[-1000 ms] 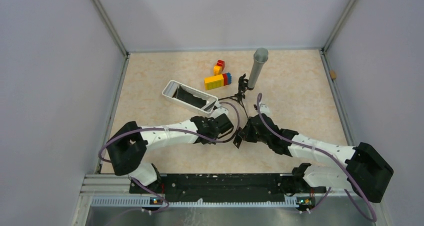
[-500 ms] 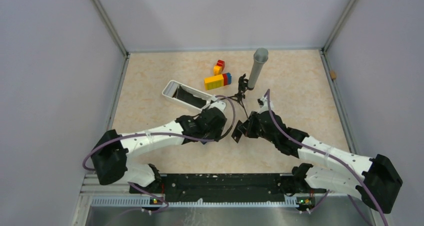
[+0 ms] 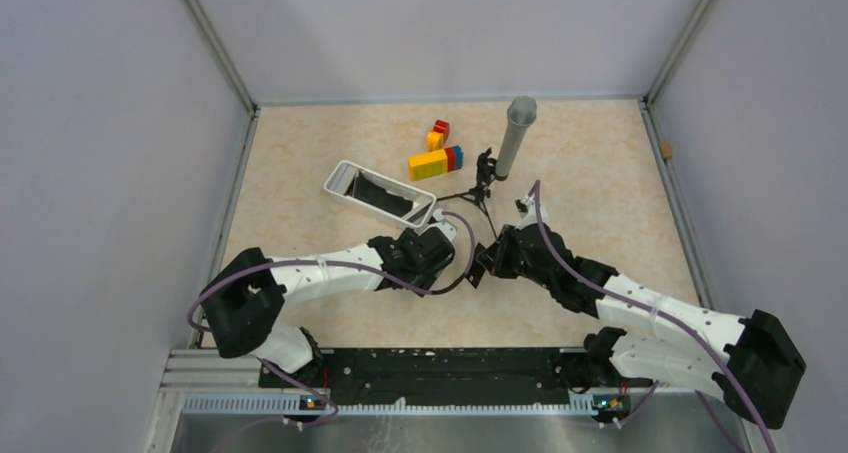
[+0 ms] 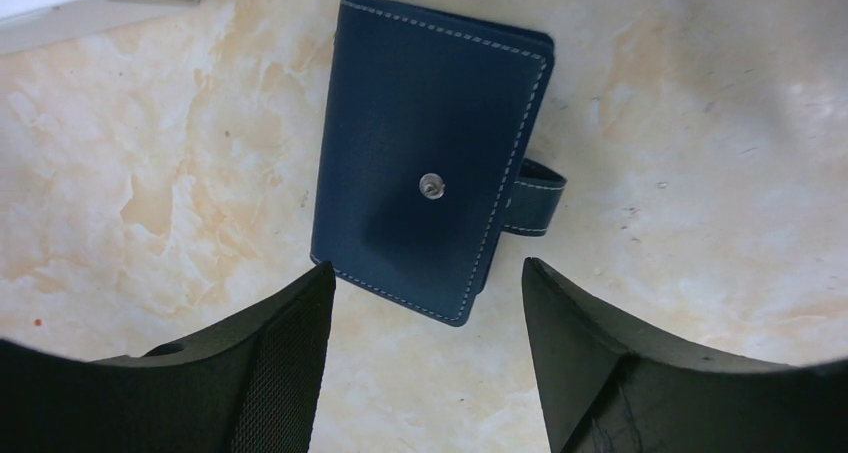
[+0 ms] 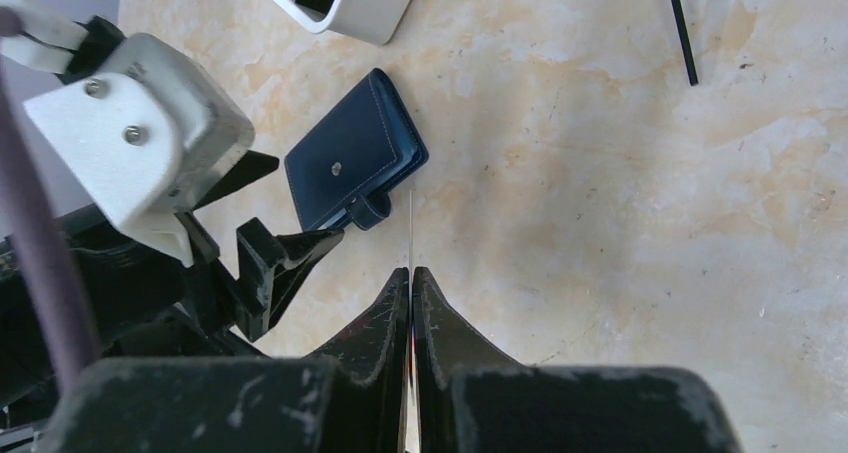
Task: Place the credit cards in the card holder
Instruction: Open the card holder at the center of the board.
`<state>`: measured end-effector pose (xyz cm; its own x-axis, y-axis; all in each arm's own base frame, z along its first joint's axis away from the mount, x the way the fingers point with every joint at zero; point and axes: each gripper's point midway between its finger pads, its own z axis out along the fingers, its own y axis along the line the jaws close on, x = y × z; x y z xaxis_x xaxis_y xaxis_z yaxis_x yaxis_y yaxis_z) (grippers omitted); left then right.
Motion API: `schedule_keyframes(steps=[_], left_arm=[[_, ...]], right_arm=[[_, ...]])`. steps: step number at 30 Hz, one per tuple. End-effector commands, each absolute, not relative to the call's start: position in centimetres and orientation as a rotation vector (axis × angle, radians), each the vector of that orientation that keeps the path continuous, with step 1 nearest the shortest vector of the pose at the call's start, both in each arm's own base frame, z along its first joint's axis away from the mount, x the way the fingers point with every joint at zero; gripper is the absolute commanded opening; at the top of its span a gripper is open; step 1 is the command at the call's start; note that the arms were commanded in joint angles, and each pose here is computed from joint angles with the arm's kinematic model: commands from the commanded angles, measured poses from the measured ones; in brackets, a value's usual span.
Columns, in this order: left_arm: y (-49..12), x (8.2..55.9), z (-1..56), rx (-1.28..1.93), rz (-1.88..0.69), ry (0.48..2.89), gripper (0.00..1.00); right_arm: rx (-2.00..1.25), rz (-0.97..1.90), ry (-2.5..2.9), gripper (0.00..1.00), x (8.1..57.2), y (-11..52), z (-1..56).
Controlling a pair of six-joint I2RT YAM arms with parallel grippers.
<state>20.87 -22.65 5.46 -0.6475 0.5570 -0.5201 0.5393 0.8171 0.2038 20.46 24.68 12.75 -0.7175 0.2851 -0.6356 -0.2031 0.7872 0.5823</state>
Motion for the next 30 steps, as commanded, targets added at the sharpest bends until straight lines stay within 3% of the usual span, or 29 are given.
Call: schedule_keyframes(steps=[1,9,30], left_arm=[[-21.5,21.7,5.8,0.833,0.168,2.395,0.69],[-21.2,22.0,5.0,0.866,0.230,2.400,0.68],[-19.2,25.4,7.5,0.783,0.521,2.175,0.46]], right_arm=[[0.063,0.877,2.171,0.00,20.5,25.0,13.9],[0.071,0.880,2.159,0.00,20.6,24.8,14.0],[0.107,0.914,2.139,0.00,20.9,23.8,13.6]])
